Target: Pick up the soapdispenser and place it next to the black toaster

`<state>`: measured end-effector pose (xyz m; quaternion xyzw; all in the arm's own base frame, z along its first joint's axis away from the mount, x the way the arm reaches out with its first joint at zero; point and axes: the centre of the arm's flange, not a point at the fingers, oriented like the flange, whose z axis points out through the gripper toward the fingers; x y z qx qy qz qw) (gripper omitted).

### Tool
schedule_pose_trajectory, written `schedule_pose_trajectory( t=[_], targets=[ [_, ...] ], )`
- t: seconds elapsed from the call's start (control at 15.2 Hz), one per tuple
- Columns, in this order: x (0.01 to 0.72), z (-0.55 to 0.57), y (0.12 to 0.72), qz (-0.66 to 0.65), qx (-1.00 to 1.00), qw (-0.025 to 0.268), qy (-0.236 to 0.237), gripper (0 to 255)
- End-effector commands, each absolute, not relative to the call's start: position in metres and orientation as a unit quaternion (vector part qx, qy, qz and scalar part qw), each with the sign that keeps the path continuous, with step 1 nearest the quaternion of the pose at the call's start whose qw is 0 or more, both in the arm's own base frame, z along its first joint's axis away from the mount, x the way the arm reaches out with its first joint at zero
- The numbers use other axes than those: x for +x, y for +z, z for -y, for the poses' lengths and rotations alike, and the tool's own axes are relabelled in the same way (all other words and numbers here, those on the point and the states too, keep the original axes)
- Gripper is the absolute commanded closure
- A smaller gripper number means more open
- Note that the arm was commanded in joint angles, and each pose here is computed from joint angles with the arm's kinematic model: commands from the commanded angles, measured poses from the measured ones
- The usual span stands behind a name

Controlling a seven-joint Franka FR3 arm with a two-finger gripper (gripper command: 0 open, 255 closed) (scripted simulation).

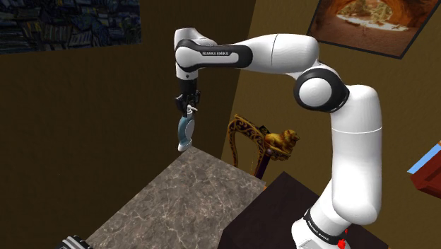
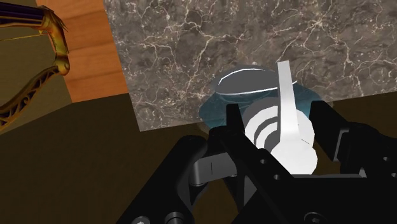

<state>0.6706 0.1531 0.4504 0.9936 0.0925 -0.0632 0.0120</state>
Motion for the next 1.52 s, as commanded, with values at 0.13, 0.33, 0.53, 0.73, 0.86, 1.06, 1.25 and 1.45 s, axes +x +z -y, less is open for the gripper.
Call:
schedule_pose_trajectory(
  t=[0.13,0.33,0.53,0.73,0.86,1.06,1.25,1.45],
  targets=[
    [0.67,-0.153,0.472,-0.093,0.994,0.012,-0.063,255],
    [0.67,-0.153,0.485,-0.093,0.994,0.012,-0.063,255],
    [0.651,-0.187,0.485,-0.093,0.994,0.012,-0.063,255],
    [0.631,-0.221,0.486,-0.093,0.994,0.012,-0.063,255],
    [0.618,-0.244,0.486,-0.093,0.994,0.012,-0.063,255],
    [0.598,-0.279,0.486,-0.093,0.994,0.012,-0.063,255],
    [0.579,-0.313,0.486,-0.093,0.994,0.012,-0.063,255],
    [0.559,-0.348,0.486,-0.093,0.994,0.012,-0.063,255]
  ],
)
